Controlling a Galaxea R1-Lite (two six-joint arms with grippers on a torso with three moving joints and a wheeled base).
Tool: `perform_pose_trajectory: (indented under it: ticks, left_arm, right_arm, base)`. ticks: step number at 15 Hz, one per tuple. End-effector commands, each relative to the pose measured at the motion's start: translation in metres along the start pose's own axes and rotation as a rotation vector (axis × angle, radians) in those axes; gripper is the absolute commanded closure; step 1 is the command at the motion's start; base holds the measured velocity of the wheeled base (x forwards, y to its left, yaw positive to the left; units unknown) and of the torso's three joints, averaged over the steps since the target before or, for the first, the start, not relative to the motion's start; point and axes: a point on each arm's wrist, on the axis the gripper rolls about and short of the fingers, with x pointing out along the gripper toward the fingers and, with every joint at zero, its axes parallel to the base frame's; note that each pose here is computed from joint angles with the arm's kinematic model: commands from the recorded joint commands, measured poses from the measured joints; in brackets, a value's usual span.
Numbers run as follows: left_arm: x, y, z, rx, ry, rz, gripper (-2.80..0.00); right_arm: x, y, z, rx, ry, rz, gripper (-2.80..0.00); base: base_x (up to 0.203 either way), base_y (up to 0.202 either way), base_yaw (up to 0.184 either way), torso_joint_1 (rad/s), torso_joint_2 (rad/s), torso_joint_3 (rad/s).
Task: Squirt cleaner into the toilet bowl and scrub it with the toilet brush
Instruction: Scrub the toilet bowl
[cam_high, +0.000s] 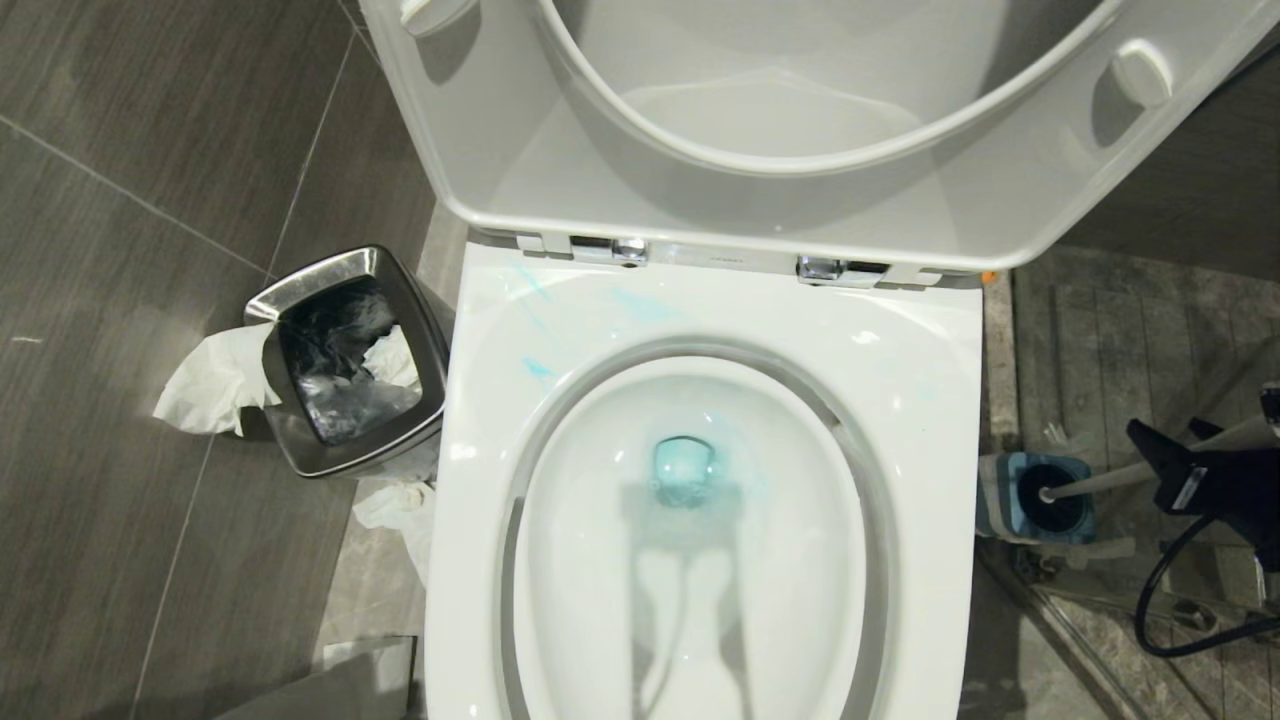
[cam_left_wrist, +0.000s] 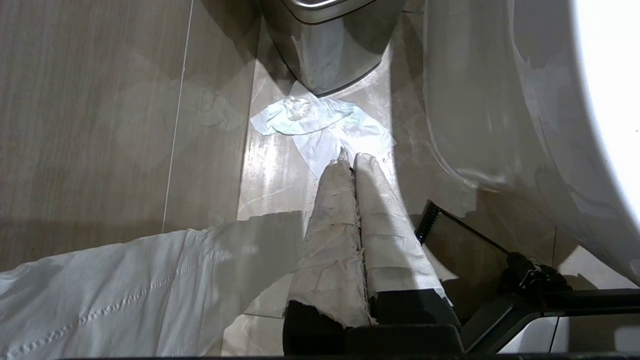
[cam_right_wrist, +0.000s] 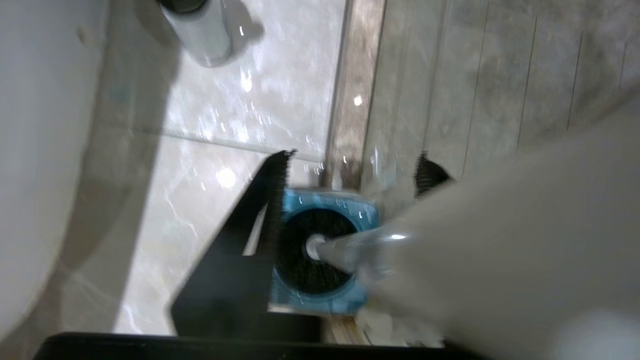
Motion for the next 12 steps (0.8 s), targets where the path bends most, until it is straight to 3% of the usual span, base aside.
perform_pose_trajectory:
  ticks: [1, 12]
  left_arm:
    - [0.000, 0.000, 0.000, 0.000, 0.002, -0.001, 0.00]
    - [0.000, 0.000, 0.000, 0.000, 0.002, 0.000, 0.00]
  right_arm:
    - [-0.002, 0.001, 0.001, 0.010, -0.021, 0.006, 0.00]
    - [-0.016, 0.005, 0.000, -0.006, -0.009, 0.005, 0.00]
  base:
    - [0.000, 0.000, 0.000, 0.000, 0.00, 0.000]
    - [0.000, 0.000, 0.000, 0.000, 0.00, 0.000]
